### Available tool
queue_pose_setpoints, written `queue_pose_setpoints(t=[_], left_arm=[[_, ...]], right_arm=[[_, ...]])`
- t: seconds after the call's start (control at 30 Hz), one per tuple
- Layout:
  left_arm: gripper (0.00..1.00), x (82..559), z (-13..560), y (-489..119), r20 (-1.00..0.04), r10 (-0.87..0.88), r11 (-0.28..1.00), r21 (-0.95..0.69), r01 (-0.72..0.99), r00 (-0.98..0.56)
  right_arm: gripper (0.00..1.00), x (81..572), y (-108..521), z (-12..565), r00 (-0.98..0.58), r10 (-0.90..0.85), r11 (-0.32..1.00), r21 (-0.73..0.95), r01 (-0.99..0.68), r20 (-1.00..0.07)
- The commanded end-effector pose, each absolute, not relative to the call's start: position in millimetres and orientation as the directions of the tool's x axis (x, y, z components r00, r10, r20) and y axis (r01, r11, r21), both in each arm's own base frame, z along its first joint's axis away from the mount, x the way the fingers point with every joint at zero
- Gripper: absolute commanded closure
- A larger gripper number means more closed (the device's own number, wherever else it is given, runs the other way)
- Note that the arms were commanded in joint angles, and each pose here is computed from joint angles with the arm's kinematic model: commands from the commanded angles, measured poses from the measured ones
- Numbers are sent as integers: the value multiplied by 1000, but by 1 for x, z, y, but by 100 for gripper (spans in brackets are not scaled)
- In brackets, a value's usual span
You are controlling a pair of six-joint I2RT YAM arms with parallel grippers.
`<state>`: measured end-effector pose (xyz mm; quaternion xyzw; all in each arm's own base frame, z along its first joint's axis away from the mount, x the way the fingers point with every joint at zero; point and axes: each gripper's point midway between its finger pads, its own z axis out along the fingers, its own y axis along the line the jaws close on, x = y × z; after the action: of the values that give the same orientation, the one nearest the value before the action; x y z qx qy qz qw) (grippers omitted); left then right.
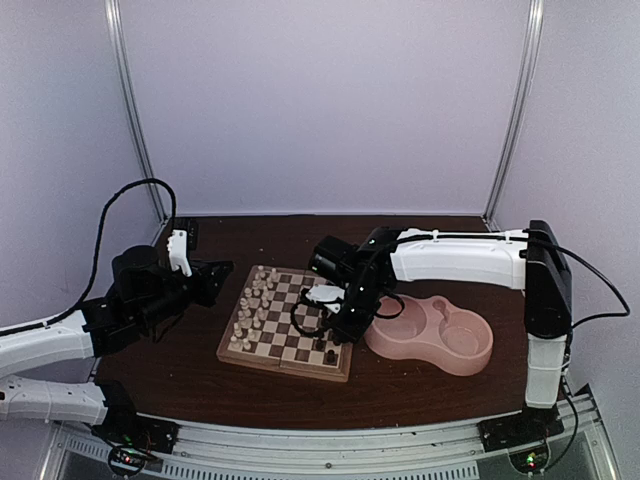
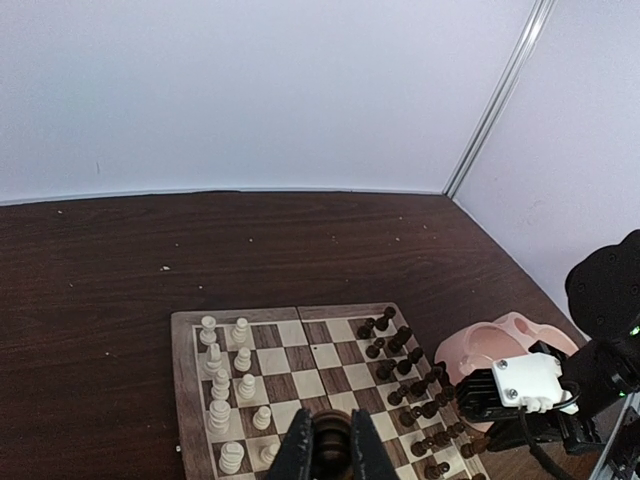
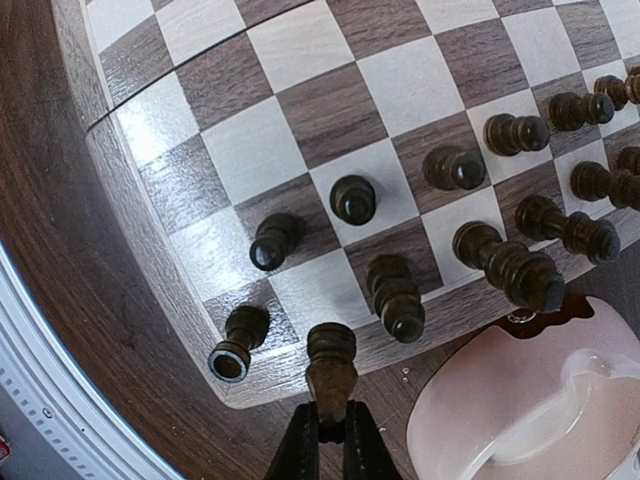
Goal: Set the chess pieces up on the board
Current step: Place the knight at g8.
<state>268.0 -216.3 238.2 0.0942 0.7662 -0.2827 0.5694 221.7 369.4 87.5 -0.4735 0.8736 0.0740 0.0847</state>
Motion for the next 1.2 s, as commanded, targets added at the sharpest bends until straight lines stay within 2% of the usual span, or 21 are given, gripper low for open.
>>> queue_pose_setpoints(t=[0.0,0.97,1.17], left_arm=[[100,269,244,-217,-928,-195,818,-332,469,-317],[100,267,245,-217,-929,-193,812,-332,480,-317],[100,267,245,-218,-929,-190,812,-330,481,-317]], right_arm=[[93,221,380,88,-520,-822,522,61,-851,-230],[88,223,387,76,-520,-828,519,67,-852,-209],[73,223,388,77,-520,-827,519,67,-852,-215]])
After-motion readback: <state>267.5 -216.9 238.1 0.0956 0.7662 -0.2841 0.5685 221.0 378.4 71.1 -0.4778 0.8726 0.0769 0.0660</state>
